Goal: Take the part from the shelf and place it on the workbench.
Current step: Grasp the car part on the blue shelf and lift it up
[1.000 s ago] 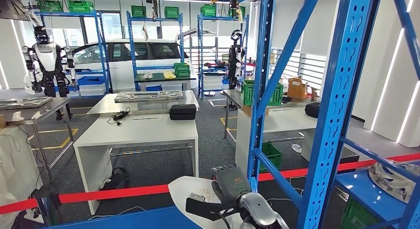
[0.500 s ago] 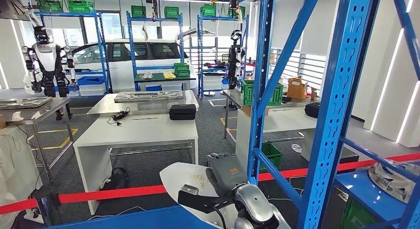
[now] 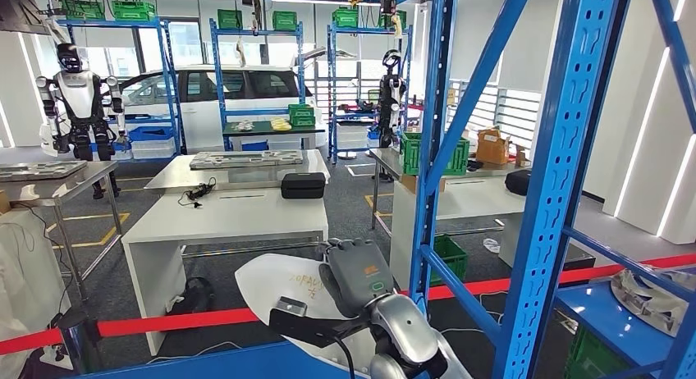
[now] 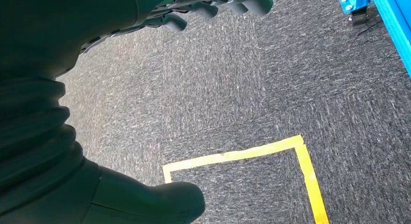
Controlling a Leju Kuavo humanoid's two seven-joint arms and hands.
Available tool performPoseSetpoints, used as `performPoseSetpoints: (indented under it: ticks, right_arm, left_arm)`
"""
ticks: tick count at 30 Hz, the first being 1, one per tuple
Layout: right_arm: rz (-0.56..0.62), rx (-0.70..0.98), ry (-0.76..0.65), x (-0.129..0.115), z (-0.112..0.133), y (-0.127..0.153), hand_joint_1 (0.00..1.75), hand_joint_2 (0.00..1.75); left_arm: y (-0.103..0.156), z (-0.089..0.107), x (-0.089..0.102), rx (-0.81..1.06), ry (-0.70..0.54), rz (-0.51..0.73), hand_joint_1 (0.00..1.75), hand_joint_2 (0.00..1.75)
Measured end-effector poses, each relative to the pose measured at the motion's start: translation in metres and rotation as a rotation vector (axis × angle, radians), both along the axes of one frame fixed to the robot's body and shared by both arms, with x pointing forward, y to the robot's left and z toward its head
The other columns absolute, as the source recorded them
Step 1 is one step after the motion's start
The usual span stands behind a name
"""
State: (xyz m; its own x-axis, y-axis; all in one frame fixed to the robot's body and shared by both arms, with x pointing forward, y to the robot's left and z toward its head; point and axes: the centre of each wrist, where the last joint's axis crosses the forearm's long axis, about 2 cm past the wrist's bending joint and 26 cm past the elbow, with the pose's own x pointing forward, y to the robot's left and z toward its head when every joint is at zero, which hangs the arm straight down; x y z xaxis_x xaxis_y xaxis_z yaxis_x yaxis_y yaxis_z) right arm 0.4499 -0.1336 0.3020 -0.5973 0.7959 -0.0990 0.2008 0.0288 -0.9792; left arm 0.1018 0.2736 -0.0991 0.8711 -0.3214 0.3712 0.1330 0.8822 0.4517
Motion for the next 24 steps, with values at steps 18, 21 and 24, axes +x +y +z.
performPoseSetpoints:
  ticks: [18, 21, 24]
  right_arm:
    - [0.004, -0.003, -0.023, -0.0045, -0.0032, 0.0049, 1.75, 1.75]
    - [0.003, -0.004, -0.026, -0.0048, -0.003, 0.0051, 1.75, 1.75]
    - [0.003, -0.006, -0.026, -0.0051, -0.0038, 0.0051, 1.75, 1.75]
  left_arm:
    - [0.0018, -0.0004, -0.0018, -0.002, -0.025, 0.029, 0.0, 1.75]
    - [0.0024, -0.0004, -0.0017, -0.001, -0.027, 0.029, 0.0, 1.75]
    - [0.0032, -0.0004, -0.0016, 0.0, -0.027, 0.033, 0.0, 1.75]
